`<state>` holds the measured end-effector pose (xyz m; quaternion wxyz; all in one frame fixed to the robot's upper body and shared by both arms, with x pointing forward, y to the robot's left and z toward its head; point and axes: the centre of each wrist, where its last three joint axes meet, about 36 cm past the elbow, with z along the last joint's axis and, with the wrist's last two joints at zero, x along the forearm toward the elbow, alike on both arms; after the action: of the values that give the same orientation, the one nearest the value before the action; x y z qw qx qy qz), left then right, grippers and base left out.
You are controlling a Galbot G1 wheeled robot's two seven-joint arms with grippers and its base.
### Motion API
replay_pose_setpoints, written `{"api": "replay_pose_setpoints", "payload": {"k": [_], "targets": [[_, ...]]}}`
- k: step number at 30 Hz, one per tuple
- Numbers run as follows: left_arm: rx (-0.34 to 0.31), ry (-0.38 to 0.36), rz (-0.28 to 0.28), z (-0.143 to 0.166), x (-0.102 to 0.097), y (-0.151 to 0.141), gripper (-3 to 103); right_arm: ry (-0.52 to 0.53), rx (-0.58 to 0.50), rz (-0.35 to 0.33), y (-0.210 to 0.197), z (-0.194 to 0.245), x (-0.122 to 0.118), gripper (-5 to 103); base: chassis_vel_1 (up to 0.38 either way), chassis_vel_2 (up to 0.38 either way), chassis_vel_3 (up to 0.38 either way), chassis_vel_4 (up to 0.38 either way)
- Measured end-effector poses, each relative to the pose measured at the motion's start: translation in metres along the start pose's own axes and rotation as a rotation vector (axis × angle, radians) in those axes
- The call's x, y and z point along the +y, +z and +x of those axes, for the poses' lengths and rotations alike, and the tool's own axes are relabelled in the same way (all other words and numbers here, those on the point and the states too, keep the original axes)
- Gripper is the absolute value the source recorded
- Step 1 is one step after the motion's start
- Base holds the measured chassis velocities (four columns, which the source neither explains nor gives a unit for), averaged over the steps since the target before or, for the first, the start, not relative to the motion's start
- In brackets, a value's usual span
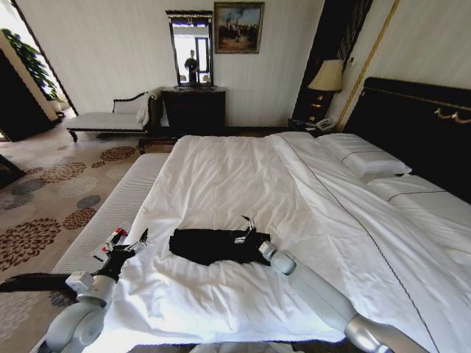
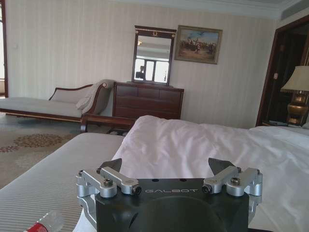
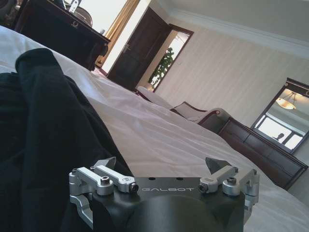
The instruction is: Fold the clothes on the bed.
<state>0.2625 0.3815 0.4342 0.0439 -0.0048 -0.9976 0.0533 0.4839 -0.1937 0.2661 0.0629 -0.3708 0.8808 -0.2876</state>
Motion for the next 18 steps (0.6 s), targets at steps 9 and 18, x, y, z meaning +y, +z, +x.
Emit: {"api": "replay_pose_setpoints", "payload": {"k": [9,18], "targets": [[-0.008,-0.014,0.015,-0.003,0.007,-0.007,100,-0.148,-0.069,0.114,-0.010,0.039,0.026,100,0.000,0.000,0.000,0.000],[-0.005,-0.013,0.035,-0.003,0.003,-0.009,100,-0.002,-0.084,0.059,-0.025,0.000,-0.014,100,0.000,0.000,0.000,0.000]]}}
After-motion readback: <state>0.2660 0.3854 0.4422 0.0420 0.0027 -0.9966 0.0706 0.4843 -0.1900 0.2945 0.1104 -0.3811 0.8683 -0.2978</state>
